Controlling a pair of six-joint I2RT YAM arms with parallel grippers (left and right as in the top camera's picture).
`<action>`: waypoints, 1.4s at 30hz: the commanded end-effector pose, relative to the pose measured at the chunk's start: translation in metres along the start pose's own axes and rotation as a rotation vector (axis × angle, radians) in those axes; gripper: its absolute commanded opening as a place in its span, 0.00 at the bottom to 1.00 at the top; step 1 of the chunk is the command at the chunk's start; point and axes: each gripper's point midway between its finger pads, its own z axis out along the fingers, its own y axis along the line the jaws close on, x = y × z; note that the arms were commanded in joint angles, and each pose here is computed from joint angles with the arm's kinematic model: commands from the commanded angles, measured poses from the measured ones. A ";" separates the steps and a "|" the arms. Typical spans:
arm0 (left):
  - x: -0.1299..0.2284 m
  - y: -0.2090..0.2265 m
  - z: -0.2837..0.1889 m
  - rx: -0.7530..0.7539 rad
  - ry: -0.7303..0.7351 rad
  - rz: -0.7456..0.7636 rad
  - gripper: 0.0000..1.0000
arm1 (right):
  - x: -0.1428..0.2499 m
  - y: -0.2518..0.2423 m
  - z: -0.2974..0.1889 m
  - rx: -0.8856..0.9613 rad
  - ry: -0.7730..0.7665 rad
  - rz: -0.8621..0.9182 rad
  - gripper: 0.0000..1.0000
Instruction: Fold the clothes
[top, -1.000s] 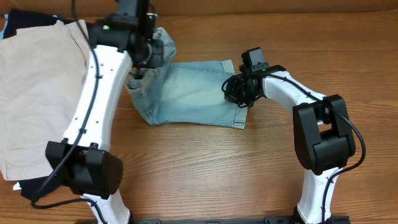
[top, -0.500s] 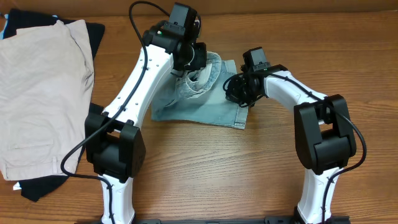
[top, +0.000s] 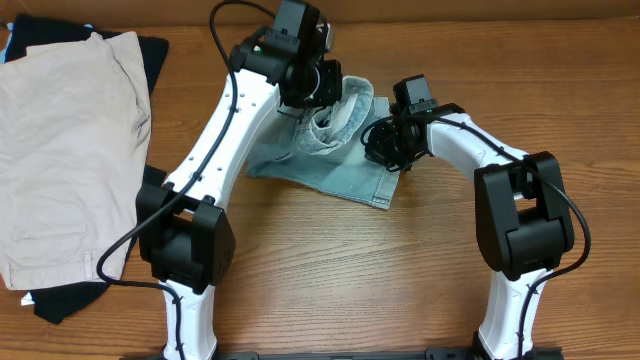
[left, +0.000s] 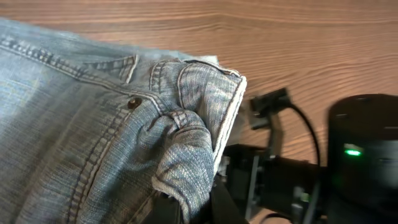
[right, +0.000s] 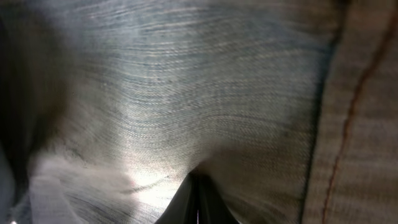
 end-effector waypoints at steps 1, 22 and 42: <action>-0.011 -0.042 -0.026 0.108 -0.036 0.035 0.04 | -0.002 -0.004 0.001 0.012 -0.006 0.008 0.04; 0.034 -0.045 0.022 -0.107 0.023 0.137 0.06 | -0.043 0.036 -0.122 -0.289 -0.137 0.010 0.04; -0.032 -0.030 -0.055 -0.119 -0.151 0.099 1.00 | -0.016 -0.042 -0.155 -0.041 -0.135 0.079 0.99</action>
